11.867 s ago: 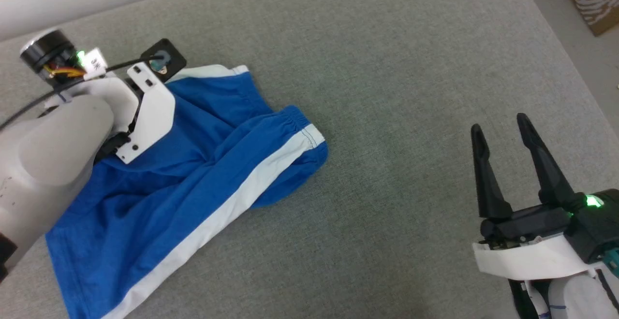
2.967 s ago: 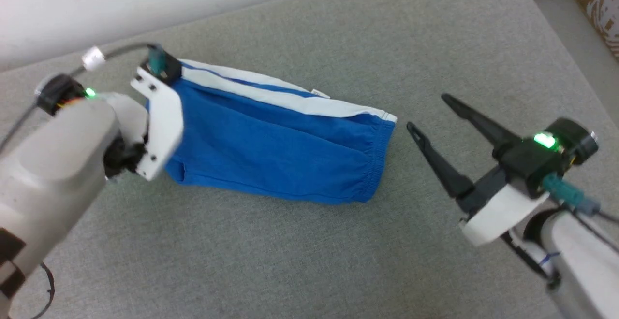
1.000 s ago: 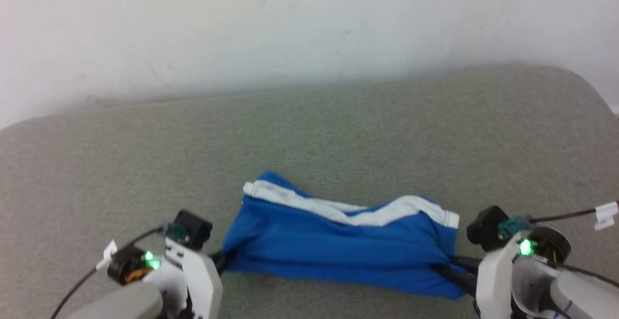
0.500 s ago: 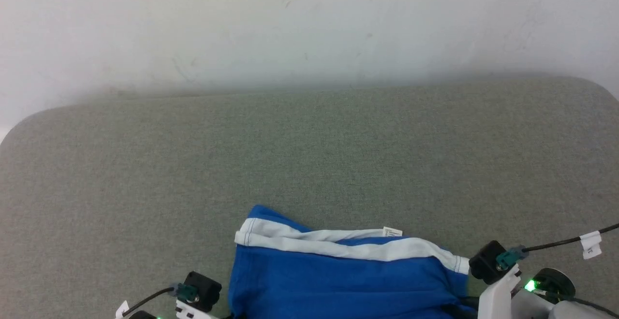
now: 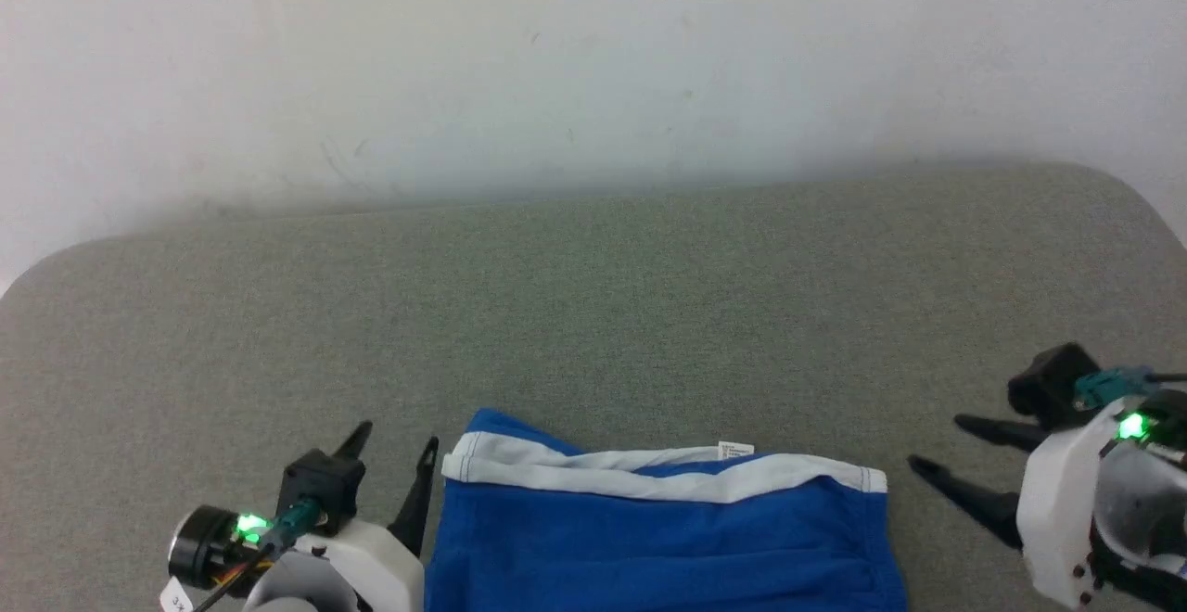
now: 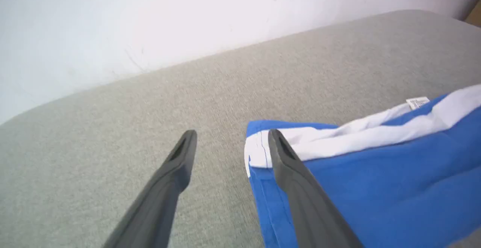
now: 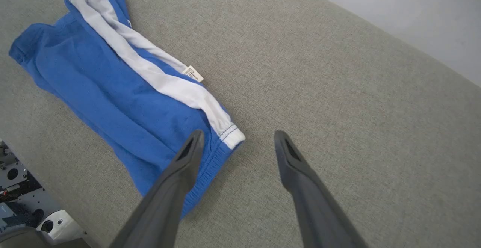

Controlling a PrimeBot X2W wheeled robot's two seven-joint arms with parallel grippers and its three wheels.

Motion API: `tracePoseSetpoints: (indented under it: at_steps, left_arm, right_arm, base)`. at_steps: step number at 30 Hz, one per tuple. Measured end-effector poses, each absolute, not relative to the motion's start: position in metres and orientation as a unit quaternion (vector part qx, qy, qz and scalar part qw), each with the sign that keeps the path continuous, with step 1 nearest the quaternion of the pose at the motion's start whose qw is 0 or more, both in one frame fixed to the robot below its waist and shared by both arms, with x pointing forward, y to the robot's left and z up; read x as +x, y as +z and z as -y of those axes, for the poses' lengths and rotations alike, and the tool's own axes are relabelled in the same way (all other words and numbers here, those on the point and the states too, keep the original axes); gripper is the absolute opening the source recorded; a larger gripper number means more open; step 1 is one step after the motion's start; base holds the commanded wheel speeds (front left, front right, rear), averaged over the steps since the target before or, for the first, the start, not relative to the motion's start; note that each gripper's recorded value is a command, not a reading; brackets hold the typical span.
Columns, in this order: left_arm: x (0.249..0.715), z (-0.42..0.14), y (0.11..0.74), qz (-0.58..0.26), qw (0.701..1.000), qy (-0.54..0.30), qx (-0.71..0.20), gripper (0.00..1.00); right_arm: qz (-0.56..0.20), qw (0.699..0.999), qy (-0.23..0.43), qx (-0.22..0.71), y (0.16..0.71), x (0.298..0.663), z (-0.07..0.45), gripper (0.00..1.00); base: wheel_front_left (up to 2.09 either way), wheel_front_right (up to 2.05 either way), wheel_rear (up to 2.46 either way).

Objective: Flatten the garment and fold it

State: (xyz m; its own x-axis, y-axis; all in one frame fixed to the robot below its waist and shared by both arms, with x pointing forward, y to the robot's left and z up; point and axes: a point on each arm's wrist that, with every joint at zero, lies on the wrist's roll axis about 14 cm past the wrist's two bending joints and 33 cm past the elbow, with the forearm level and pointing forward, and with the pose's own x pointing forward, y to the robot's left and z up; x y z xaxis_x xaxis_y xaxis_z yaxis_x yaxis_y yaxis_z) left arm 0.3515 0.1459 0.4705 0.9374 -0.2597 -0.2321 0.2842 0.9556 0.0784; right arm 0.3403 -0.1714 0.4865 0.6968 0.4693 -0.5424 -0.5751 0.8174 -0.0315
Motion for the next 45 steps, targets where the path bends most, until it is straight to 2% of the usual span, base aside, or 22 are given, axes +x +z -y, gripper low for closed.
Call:
tracePoseSetpoints:
  at_steps: [4,13,19,26,33,34,35,41,45]
  left_arm:
    - [0.37,-0.153,0.517,-0.019,0.994,-0.084,0.061,1.0]
    - [0.364,-0.185,0.579,0.119,0.991,0.035,0.049,1.0]
    - [0.355,-0.212,0.574,0.127,0.985,0.102,0.049,1.0]
    - [0.351,-0.224,0.563,0.118,0.985,0.12,0.048,1.0]
    - [0.35,-0.231,0.544,0.091,0.986,0.128,0.05,1.0]
    - [0.35,-0.232,0.544,0.093,0.986,0.127,0.05,1.0]
    - [0.35,-0.232,0.545,0.095,0.986,0.128,0.051,1.0]
    - [0.347,-0.232,0.55,0.103,0.985,0.124,0.06,1.0]
    - [0.347,-0.228,0.553,0.108,0.985,0.114,0.064,1.0]
  right_arm:
    - [-0.276,0.923,0.25,-0.097,0.498,0.352,0.191,1.0]
    - [-0.389,0.888,0.244,-0.034,0.45,0.334,0.179,1.0]
    - [-0.452,0.859,0.241,0.01,0.41,0.323,0.164,1.0]
    - [-0.497,0.831,0.246,0.049,0.376,0.316,0.139,1.0]
    - [-0.495,0.831,0.25,0.052,0.367,0.319,0.13,1.0]
    - [-0.49,0.834,0.249,0.053,0.367,0.32,0.13,0.08]
    - [-0.486,0.837,0.248,0.054,0.368,0.321,0.13,0.0]
    - [-0.443,0.862,0.239,0.062,0.386,0.337,0.134,0.0]
    - [-0.409,0.884,0.22,0.051,0.408,0.355,0.156,0.0]
  base:
    - [0.0,0.0,0.0]
    - [0.0,0.0,0.0]
    - [0.0,0.0,0.0]
    - [0.0,0.0,0.0]
    - [0.0,0.0,0.0]
    - [0.0,0.0,0.0]
    - [0.0,0.0,0.0]
    - [0.0,0.0,0.0]
    - [0.0,0.0,0.0]
